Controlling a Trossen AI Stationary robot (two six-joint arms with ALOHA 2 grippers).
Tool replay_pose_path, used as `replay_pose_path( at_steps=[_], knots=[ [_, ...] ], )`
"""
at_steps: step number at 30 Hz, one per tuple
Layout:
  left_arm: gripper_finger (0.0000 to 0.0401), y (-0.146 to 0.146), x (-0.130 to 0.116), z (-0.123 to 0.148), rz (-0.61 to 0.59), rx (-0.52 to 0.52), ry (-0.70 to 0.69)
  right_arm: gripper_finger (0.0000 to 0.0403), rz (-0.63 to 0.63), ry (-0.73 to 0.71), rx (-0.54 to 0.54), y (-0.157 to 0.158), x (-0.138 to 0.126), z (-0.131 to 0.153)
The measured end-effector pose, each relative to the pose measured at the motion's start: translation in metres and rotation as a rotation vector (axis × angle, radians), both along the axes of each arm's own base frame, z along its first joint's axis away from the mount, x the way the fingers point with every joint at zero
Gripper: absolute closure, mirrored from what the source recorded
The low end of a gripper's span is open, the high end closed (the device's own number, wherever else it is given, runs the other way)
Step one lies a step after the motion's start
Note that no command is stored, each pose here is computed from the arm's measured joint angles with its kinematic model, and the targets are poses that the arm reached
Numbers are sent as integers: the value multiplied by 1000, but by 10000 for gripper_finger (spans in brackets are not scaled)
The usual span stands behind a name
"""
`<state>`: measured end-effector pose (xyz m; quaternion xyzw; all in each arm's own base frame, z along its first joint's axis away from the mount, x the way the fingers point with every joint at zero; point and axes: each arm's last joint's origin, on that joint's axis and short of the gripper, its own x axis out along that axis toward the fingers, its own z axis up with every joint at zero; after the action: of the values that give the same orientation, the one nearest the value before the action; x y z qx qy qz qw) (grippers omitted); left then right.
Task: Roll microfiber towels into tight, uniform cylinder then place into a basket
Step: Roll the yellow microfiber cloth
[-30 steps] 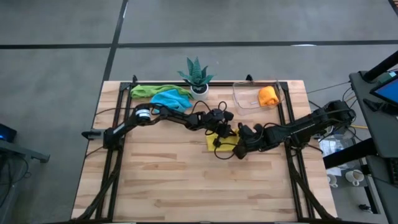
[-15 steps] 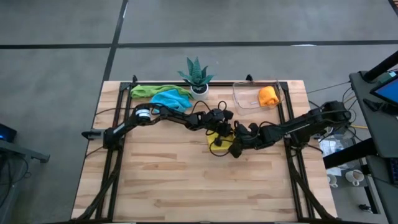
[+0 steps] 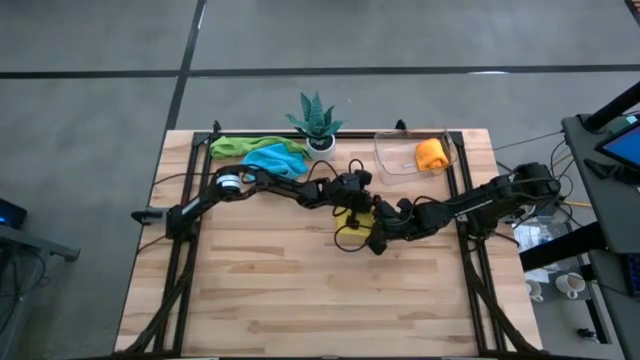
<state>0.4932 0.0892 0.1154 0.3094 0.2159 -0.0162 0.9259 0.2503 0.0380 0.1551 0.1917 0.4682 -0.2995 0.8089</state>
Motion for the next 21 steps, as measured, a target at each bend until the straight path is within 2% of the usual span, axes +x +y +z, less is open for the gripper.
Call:
replay_pose_path(
  at_steps=[6,11,15,21],
  knots=[
    [401,1,-4,7,22,22,35,392,0,-7,1,0,1,0],
    [401,3,-10,11,92,107,112,392,0,-17,2,0,1,1],
    [401,2,-21,12,106,122,166,392,-2,-19,2,0,2,1],
    [401,1,-38,27,166,180,175,392,-3,-24,2,-1,2,1]
  ],
)
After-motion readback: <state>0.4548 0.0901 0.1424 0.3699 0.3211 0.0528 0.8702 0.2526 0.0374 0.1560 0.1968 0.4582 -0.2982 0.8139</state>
